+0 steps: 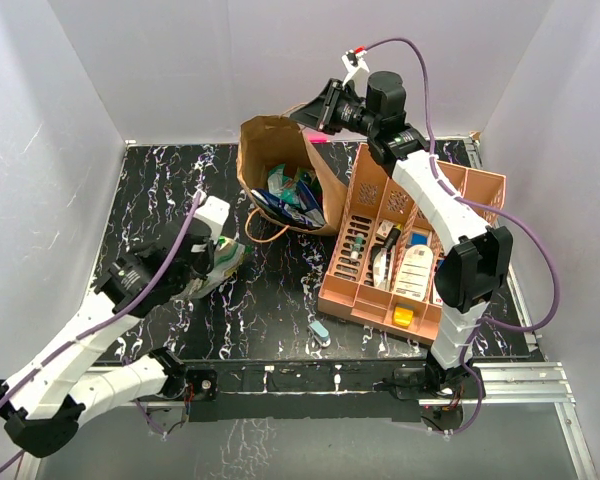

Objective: Take the snacks out of the paper bag
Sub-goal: Place the snack at the center of the board.

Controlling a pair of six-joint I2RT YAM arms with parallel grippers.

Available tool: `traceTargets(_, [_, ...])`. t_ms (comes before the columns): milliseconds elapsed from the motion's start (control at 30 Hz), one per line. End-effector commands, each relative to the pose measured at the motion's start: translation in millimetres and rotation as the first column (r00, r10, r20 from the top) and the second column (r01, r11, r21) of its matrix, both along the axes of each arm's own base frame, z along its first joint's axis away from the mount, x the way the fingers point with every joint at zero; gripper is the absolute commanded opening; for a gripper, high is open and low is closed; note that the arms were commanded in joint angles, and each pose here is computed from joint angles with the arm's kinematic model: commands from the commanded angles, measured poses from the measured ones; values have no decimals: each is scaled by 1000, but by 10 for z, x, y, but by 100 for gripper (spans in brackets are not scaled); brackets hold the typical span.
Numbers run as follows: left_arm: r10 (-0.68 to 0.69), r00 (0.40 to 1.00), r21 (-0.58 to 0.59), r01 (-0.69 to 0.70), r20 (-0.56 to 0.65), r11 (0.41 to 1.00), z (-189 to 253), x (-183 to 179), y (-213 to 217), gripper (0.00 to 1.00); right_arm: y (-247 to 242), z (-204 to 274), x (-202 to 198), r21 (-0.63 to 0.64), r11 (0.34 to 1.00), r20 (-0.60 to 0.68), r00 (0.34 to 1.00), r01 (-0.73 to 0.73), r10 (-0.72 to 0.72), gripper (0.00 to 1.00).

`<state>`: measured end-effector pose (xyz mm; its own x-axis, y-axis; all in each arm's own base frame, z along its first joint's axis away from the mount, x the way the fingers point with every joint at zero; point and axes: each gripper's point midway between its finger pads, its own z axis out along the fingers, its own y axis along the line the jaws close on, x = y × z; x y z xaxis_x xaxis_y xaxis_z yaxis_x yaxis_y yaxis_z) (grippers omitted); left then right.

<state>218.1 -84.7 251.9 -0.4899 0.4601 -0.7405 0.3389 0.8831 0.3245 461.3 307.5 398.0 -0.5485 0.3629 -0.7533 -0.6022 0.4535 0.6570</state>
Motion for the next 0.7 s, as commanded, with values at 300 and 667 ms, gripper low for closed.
traceTargets(300, [265,962,17,-266,63,964,237,198,222,0,-77,327,-168,22,1000,109,994,-7,4,7])
traceTargets(667, [305,865,185,-402,399,897,668,1466,1041,0,-87,279,-175,11,1000,94,996,-6,5,7])
